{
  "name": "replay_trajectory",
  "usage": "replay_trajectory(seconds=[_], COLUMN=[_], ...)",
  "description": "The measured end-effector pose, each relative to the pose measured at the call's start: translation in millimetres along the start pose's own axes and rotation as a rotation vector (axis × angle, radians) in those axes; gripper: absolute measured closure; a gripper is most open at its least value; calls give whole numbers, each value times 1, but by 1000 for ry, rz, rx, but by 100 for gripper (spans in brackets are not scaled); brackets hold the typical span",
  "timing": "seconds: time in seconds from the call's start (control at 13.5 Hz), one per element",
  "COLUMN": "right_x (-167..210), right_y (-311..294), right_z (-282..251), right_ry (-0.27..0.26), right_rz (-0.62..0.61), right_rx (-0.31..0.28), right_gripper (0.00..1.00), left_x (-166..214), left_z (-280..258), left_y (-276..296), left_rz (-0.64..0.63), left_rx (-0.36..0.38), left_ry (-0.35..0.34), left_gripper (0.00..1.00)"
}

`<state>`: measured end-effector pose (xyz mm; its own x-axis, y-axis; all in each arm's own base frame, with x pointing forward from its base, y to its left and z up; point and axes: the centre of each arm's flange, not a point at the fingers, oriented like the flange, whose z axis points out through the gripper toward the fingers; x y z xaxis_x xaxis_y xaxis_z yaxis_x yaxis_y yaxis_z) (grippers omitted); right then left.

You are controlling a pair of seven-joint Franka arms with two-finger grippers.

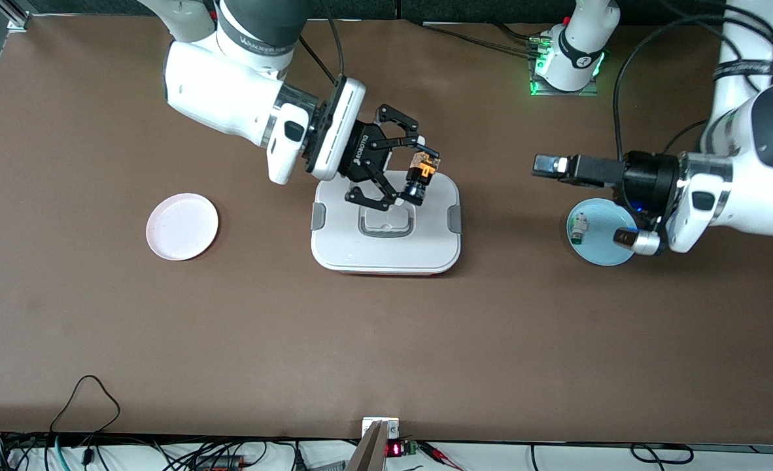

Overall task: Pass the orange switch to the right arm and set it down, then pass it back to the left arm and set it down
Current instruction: 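Hold the switch over the box while the left gripper reaches it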

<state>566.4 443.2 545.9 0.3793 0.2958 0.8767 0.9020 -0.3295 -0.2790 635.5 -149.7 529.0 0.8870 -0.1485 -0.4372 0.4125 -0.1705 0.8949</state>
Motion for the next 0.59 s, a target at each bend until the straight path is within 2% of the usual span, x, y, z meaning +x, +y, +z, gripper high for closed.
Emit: replay_trajectory(seconds=[0.3, 0.59], right_x=[2, 5], right_y=[-19, -50], right_z=[11, 26], right_ry=[1, 16], right_rz=[-2, 14], right_rx=[32, 86], right_gripper=[28, 28], left_x=[15, 27], left_z=[21, 57], left_y=[-25, -37], left_rz=[-29, -57], left_rx=[-111, -168], left_ry=[-40, -83], left_gripper=[0, 0])
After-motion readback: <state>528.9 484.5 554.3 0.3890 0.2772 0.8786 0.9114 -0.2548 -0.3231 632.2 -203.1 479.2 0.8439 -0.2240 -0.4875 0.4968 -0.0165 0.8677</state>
